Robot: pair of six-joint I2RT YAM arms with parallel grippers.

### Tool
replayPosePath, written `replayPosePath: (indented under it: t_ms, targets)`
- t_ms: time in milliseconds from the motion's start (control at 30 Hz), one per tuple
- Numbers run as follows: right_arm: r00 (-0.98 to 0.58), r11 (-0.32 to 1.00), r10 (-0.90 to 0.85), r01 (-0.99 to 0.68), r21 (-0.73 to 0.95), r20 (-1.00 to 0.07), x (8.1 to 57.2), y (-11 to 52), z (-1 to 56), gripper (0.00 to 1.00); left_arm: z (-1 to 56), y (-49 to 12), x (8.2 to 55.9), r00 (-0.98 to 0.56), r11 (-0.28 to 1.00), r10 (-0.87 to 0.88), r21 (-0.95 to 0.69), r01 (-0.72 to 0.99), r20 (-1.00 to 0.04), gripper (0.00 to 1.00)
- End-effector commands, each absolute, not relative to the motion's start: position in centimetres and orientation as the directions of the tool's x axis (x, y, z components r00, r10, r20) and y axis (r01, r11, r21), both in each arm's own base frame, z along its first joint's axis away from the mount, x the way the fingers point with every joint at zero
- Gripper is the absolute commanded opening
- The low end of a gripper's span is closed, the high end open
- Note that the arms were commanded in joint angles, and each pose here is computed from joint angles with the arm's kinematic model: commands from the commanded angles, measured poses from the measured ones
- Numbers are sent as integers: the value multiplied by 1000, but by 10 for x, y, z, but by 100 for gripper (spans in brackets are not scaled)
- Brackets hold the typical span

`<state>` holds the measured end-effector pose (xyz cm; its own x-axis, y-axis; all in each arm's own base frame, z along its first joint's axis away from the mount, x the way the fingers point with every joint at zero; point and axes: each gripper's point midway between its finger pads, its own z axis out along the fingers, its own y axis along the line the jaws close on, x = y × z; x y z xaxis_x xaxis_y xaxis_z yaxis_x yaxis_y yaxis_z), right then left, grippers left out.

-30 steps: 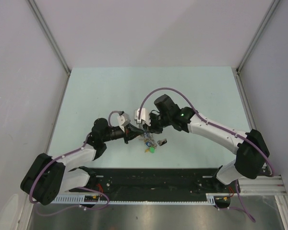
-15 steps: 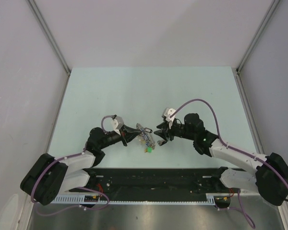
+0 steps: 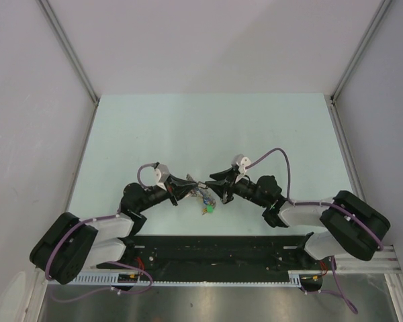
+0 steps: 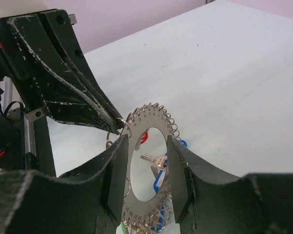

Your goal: Put the keys on the keyring

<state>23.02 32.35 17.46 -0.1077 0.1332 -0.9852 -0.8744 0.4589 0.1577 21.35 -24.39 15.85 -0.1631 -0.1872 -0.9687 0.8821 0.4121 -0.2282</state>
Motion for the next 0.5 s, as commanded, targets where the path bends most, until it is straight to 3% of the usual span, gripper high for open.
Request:
replayPosePath:
  t_ms: [0,467]
  targets:
    - [-39,453,301,-873,178,-953,235,328,209,42,187,-244,213,-70,404,-259,-174,898,-963,0]
    - [-74,409,307,-890,202,-949,231,344,197,42,191,-245,212,-61,402,-271,-170,900,-961,1]
